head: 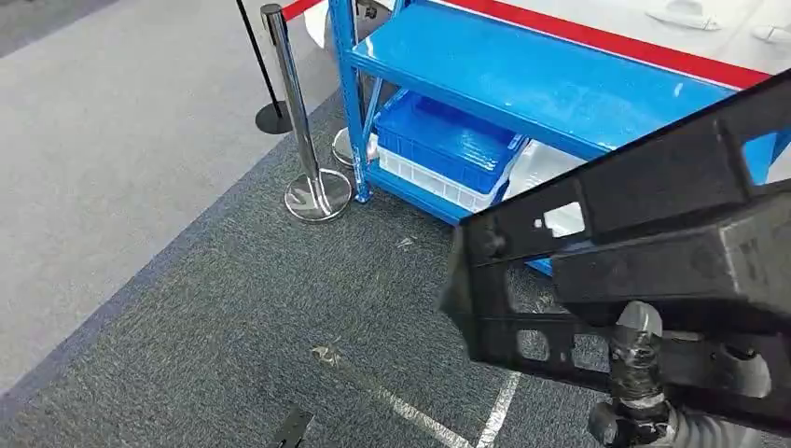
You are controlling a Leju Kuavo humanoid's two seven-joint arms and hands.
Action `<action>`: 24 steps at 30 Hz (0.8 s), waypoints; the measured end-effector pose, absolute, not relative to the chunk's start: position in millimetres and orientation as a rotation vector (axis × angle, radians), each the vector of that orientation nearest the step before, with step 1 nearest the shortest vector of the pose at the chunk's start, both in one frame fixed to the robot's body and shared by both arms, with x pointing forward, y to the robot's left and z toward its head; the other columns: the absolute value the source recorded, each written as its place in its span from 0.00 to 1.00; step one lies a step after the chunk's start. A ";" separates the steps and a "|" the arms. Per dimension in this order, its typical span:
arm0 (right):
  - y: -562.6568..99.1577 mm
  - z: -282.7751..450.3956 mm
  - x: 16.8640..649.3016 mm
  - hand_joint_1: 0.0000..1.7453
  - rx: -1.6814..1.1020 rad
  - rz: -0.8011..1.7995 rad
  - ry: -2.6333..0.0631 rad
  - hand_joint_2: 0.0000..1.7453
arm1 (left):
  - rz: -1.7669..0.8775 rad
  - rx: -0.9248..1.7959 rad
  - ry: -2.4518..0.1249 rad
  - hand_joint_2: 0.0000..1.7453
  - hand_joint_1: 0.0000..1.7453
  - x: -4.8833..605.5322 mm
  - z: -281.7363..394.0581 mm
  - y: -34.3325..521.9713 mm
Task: Take the parts from the cabinet and place them on the table.
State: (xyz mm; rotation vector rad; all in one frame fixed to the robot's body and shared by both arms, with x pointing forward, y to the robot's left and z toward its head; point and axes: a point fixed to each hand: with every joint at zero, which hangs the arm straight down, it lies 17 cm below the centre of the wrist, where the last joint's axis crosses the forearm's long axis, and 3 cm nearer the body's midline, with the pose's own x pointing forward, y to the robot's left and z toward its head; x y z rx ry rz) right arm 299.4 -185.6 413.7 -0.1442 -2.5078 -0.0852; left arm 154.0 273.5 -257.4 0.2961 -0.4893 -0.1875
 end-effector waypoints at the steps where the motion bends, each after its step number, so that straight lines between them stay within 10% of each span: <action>1: -186.0 415.2 297.9 0.94 -0.127 -0.094 -2.518 1.00 | -0.186 0.301 -0.487 1.00 0.00 152.6 -257.7 275.8; 24: -183.5 426.1 281.3 0.94 0.219 -0.188 -2.560 1.00 | -0.151 0.290 -0.471 1.00 0.00 162.1 -254.2 248.0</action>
